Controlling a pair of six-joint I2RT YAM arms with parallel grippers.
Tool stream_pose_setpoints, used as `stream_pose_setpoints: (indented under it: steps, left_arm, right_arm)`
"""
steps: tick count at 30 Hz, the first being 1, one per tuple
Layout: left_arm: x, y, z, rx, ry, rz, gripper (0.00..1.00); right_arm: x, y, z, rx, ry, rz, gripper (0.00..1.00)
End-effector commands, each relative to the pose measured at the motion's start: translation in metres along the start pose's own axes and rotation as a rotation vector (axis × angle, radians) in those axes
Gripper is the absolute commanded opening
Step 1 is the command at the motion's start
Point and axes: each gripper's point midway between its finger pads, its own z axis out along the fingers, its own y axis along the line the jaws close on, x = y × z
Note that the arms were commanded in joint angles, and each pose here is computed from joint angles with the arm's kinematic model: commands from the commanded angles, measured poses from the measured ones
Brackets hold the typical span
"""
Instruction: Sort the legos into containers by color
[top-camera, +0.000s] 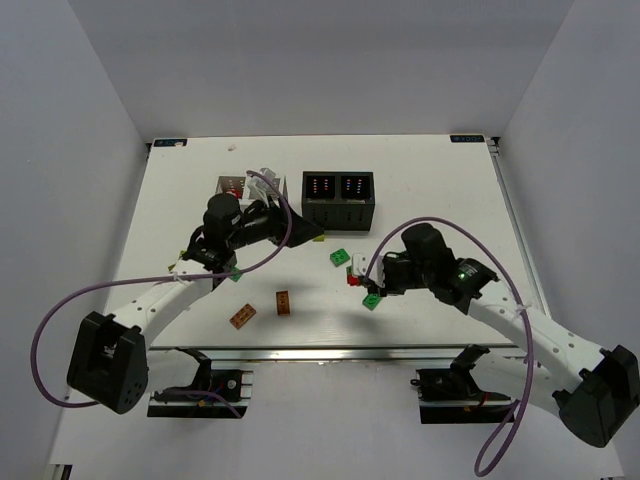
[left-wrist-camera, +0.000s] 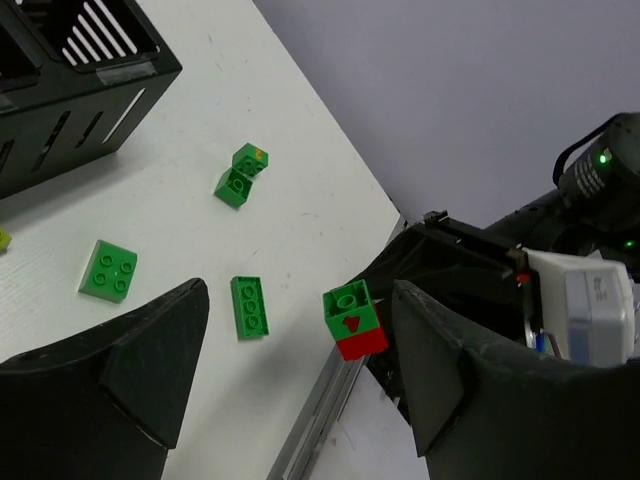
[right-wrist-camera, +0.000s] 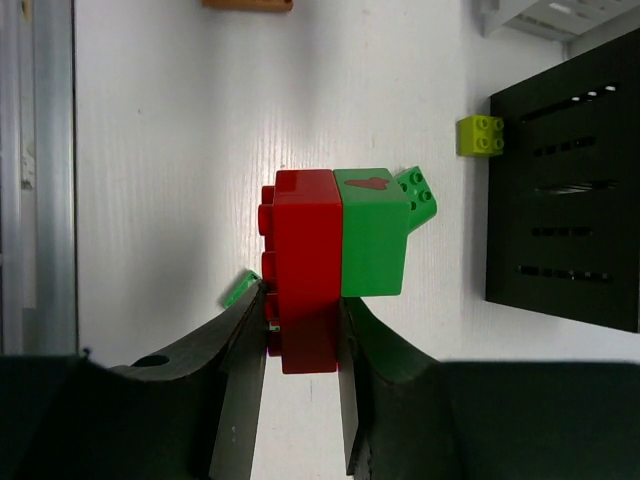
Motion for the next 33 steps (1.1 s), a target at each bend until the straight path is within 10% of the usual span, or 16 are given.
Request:
stream_pose_setpoints:
  steps: [1,33]
  left_arm:
    - [0.001,-0.004,0.006,0.012,0.031,-0.003,0.82]
    - [0.088,-0.002,0.045,-0.01,0.317,-0.103,0.72]
  right_arm:
    - [0.013,0.0,0.01,0.023,0.085,-0.104,0.0]
    - [-0.002,-0.005,0.036,0.231,0.064,-0.263,0.0]
